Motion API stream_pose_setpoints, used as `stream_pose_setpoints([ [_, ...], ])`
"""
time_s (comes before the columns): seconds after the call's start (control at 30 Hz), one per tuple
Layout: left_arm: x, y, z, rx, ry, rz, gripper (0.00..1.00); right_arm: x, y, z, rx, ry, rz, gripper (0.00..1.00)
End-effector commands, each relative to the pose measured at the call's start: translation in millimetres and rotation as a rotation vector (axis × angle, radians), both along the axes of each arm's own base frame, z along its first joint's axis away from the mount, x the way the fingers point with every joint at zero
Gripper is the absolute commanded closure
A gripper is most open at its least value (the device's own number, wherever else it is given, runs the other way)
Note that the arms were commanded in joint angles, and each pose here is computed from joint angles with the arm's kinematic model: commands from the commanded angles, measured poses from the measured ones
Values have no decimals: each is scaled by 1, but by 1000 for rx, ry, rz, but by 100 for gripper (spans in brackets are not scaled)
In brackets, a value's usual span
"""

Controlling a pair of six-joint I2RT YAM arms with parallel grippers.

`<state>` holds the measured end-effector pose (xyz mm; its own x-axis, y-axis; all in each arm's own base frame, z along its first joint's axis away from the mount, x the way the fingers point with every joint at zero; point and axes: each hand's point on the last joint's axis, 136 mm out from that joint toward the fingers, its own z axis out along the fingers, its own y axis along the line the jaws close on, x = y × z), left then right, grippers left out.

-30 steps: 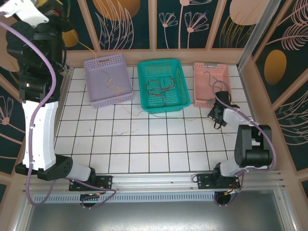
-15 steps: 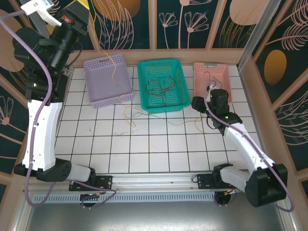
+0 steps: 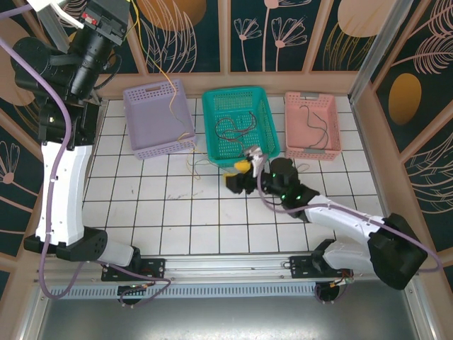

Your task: Untangle the cables

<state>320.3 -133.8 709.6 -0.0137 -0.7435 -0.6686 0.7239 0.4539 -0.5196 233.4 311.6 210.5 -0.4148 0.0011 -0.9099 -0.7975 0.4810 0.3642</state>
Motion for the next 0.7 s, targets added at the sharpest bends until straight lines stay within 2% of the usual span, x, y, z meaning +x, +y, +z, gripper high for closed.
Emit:
stream_pose_setpoints([
  [0.0,-18,1,20,-41,-64,-52,100,-10,21,28,110,-188,4,24],
  [0.2,-17,-2,21,-25,-54,-65,100,17,44,29,125,-229,-92,23],
  [0.4,-12,-5,16,-13,-38,-69,100,36,68,44,95,-278,-79,23],
  [0.67,-13,-6,19,-36,-47,-91,100,28,88,36,149,-203,-11,23],
])
